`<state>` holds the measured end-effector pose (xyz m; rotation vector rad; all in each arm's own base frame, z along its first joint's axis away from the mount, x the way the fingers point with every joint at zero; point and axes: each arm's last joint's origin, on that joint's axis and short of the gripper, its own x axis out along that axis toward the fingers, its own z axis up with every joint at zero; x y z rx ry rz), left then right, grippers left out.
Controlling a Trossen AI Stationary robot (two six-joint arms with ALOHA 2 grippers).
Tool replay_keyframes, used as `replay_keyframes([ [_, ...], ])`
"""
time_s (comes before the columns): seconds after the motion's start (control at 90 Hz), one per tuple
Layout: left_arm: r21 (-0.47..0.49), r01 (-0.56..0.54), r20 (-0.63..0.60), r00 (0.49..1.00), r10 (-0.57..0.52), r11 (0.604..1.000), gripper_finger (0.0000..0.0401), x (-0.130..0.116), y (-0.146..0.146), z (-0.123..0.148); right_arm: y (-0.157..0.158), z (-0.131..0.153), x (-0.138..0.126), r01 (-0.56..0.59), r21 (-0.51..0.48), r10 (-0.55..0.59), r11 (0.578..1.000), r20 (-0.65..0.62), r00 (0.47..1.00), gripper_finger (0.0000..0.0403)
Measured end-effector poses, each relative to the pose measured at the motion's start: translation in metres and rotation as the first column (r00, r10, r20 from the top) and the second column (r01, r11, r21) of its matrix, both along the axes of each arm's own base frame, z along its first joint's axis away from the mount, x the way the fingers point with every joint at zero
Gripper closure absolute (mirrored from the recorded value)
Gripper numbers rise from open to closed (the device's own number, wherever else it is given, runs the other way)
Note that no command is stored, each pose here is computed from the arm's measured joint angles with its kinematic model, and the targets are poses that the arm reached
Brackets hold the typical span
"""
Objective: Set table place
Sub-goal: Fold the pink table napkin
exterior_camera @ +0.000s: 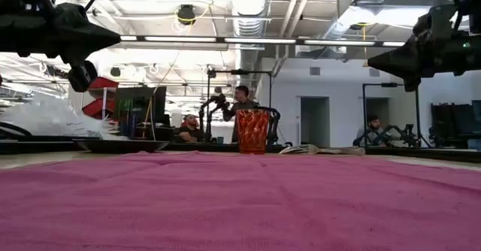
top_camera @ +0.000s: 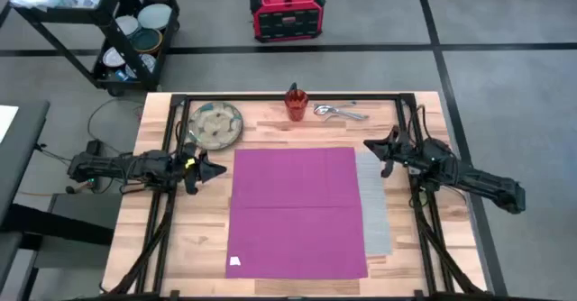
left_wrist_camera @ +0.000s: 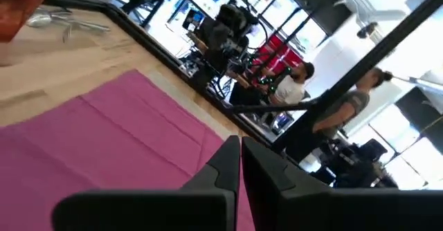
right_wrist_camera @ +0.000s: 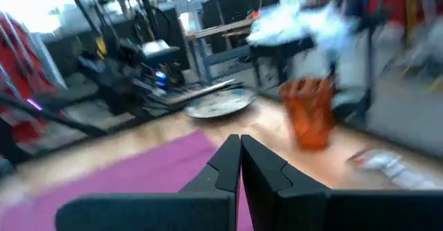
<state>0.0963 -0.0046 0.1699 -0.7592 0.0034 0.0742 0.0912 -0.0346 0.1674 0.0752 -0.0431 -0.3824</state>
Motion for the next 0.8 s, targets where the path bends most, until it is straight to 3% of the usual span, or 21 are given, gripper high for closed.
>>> replay_keyframes([
  [0.2, -0.005, -0.061, 0.008, 0.998, 0.061, 0.998, 0.0401, 0.0, 0.002, 0.001, -0.001, 0.002, -0.001, 0.05, -0.022, -0.049, 0.999, 0.015, 0.999, 0.0403],
  [0.322, 0.001, -0.154, 0.013, 0.988, 0.154, 0.988, 0.0401, -0.001, 0.004, 0.001, -0.003, 0.01, -0.002, 0.067, 0.174, -0.1, 0.982, 0.185, 0.978, 0.0403],
  [0.467, 0.004, -0.232, 0.018, 0.972, 0.232, 0.973, 0.0401, -0.001, 0.007, 0.002, -0.003, 0.015, -0.003, 0.003, 0.408, -0.154, 0.913, 0.338, 0.928, 0.0403],
  [0.656, -0.008, -0.275, 0.023, 0.961, 0.275, 0.961, 0.0401, -0.002, 0.008, 0.002, -0.004, 0.017, -0.004, -0.029, 0.482, -0.179, 0.876, 0.38, 0.908, 0.0403],
  [0.744, -0.041, -0.278, 0.049, 0.959, 0.28, 0.96, 0.0401, -0.002, 0.008, 0.005, -0.003, 0.017, -0.004, -0.083, 0.567, -0.188, 0.819, 0.403, 0.896, 0.0403],
  [0.8, -0.065, -0.282, 0.071, 0.955, 0.287, 0.957, 0.0401, -0.002, 0.008, 0.006, -0.003, 0.021, -0.004, -0.112, 0.571, -0.19, 0.813, 0.442, 0.877, 0.0403],
])
